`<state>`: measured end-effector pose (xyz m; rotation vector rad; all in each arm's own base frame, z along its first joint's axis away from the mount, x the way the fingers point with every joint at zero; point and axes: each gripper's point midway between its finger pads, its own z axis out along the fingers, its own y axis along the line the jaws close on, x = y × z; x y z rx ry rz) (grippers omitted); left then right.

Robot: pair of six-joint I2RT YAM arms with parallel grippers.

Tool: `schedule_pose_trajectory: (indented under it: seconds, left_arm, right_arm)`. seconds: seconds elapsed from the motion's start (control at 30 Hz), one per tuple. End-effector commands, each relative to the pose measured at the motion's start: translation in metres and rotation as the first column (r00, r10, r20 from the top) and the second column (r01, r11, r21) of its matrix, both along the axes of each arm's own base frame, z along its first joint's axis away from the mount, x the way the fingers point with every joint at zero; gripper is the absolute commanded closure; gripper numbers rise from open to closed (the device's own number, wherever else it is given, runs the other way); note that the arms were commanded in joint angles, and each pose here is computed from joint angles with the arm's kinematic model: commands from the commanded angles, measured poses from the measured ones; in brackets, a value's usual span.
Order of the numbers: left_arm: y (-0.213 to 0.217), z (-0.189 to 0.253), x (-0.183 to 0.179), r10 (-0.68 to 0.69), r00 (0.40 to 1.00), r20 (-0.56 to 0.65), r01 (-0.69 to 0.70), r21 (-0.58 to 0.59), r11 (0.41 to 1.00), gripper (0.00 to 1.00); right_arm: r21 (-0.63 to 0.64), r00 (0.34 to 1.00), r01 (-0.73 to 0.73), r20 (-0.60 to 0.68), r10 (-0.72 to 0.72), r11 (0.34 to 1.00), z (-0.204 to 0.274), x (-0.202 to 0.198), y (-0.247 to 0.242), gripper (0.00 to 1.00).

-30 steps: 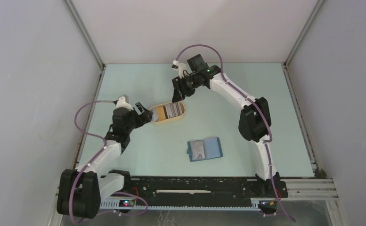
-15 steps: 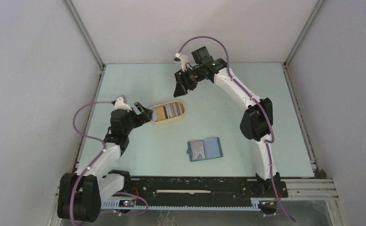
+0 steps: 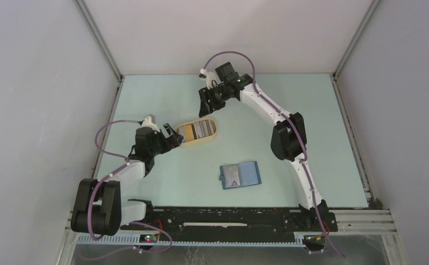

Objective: Put the credit cards into the card holder
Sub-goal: Pick up the credit card from the storage box.

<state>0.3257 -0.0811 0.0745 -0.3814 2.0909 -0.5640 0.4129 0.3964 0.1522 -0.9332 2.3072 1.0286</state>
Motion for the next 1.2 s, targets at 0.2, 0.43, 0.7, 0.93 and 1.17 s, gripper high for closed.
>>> schedule_pose_trajectory:
  seconds: [0.2, 0.43, 0.7, 0.93, 1.17]
  left_arm:
    - [0.0, 0.012, 0.029, 0.001, 1.0, 0.02, -0.001, -0.002, 1.0, 0.06]
    - [-0.004, 0.01, 0.037, -0.01, 1.0, 0.012, 0.011, -0.011, 1.0, 0.07]
    - [-0.009, 0.003, 0.041, -0.037, 0.999, -0.002, 0.037, -0.031, 0.999, 0.11]
    - [-0.015, 0.002, 0.041, -0.061, 0.998, -0.003, 0.06, -0.047, 0.997, 0.14]
    - [-0.016, 0.002, 0.04, -0.071, 0.997, -0.001, 0.071, -0.054, 0.996, 0.15]
  right_arm:
    - [-0.064, 0.981, 0.178, -0.061, -0.182, 0.982, -0.029, 0.011, 0.01, 0.39]
    - [-0.119, 0.958, 0.268, -0.073, -0.277, 0.956, -0.047, 0.014, 0.005, 0.39]
    - [-0.198, 0.932, 0.339, -0.063, -0.357, 0.92, -0.066, 0.006, 0.002, 0.38]
    - [-0.253, 0.9, 0.421, -0.002, -0.435, 0.871, -0.074, 0.008, -0.003, 0.34]
    - [-0.285, 0.888, 0.448, 0.03, -0.459, 0.847, -0.078, -0.001, 0.001, 0.26]
